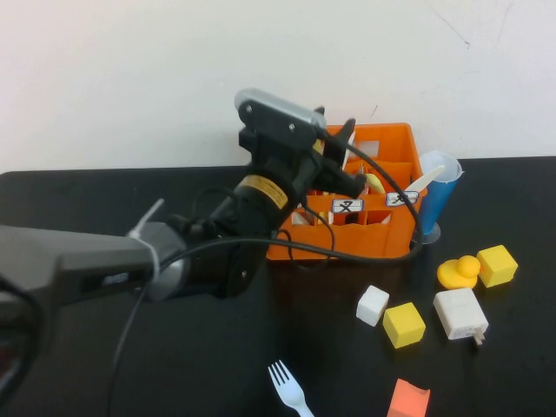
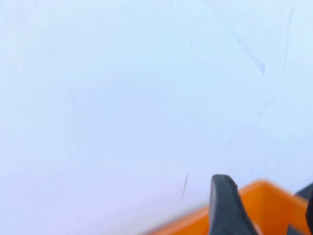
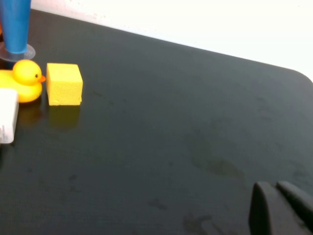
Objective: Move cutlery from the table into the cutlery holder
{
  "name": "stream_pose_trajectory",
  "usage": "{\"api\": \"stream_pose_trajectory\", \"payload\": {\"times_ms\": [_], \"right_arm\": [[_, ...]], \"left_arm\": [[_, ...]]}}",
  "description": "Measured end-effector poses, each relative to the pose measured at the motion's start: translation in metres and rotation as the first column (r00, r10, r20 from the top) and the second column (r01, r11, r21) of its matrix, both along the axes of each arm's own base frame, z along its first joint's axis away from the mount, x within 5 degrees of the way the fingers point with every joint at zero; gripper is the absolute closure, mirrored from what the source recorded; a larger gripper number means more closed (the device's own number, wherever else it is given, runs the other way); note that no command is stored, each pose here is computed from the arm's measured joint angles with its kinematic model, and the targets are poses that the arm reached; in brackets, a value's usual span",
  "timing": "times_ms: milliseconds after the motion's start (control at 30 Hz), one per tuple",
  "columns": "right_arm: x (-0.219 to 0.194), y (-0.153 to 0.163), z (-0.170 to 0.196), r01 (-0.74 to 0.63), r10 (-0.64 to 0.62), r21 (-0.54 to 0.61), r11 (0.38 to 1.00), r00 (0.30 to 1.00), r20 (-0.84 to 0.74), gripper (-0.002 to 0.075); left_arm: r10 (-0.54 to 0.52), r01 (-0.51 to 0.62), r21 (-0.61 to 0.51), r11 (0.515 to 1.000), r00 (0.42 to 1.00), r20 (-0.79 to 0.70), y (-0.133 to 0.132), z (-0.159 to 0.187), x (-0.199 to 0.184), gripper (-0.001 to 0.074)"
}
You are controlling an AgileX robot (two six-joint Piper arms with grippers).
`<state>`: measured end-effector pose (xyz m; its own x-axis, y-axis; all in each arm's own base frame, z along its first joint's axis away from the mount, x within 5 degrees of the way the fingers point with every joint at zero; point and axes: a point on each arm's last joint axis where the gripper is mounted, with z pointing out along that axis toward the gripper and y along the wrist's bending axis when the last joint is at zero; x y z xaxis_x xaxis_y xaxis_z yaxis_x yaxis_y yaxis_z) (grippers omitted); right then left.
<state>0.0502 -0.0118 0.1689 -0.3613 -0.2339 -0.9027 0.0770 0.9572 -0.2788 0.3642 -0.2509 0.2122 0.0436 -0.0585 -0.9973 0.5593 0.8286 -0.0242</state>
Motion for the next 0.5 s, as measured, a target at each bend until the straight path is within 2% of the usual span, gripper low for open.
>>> {"api": "stream_pose_trajectory", "payload": {"times_ms": [233,300,433,500], "right_arm": [[0.000,0.000,0.000,0.000,0.000,0.000,1.000,1.000,0.000,0.0729],[0.000,0.000,0.000,0.000,0.000,0.000,1.000,1.000,0.000,0.0729],[0.000,0.000,0.000,0.000,0.000,0.000,1.000,1.000,0.000,0.0729],[0.000,0.000,0.000,0.000,0.000,0.000,1.000,1.000,0.000,0.0729]], "left_arm": [[-0.001,0.002,0.016,1.000,1.000,-0.029,0.022,0.032,-0.031,0.0429],[-0.002,0.003,0.021,1.000,0.999,-0.034,0.032,0.041,-0.047,0.0478],[-0.002,0.003,0.033,0.999,1.000,-0.029,0.057,0.056,-0.083,0.0652],[-0.003,0.005,0.035,0.999,1.000,-0.030,0.072,0.062,-0.104,0.0696]]}}
